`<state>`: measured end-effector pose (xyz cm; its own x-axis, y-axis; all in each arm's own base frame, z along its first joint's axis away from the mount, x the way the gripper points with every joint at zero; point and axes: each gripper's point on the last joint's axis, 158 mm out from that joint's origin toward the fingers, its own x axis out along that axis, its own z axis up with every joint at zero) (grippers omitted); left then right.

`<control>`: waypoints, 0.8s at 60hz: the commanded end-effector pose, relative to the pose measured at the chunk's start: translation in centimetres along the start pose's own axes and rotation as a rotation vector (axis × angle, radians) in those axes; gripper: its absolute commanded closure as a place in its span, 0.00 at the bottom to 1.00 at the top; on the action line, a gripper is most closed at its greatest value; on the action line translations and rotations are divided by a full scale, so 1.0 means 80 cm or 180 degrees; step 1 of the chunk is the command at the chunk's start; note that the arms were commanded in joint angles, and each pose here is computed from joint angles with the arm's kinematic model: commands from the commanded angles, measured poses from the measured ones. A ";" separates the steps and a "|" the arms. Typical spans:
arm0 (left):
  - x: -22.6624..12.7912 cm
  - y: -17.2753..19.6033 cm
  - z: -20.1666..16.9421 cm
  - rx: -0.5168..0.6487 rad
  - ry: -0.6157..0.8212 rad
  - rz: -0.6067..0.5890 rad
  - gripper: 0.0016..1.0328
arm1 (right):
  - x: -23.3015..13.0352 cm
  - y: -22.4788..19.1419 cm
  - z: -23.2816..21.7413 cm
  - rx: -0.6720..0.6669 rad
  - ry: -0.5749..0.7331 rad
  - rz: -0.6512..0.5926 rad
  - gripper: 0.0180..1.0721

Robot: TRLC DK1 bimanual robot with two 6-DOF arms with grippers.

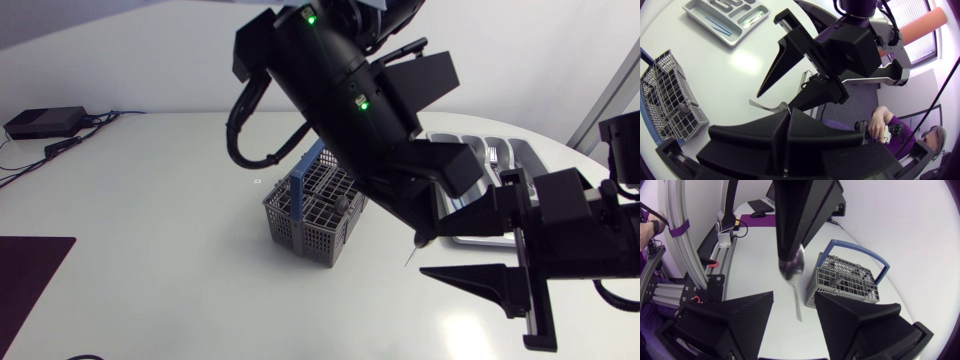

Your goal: Unload the cutlery basket into the drawer organizer.

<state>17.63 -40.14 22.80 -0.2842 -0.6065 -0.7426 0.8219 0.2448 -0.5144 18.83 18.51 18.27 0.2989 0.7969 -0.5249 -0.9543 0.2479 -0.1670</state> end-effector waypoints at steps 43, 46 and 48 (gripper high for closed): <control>-0.016 -0.030 -0.006 0.0263 -0.0025 -0.0078 0.87 | -0.002 0.020 0.014 -0.0148 -0.0025 0.0194 0.91; -0.018 -0.027 -0.003 0.0241 -0.0050 -0.0067 0.87 | -0.002 0.022 0.013 -0.0137 -0.0016 0.0209 0.93; -0.018 -0.024 -0.001 0.0216 -0.0057 -0.0061 0.86 | -0.002 0.023 0.013 -0.0141 -0.0015 0.0216 0.94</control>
<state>15.95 -39.91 23.80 -0.3079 -0.6037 -0.7354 0.8365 0.1965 -0.5115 17.57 19.17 18.38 0.2499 0.8072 -0.5348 -0.9678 0.1910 -0.1639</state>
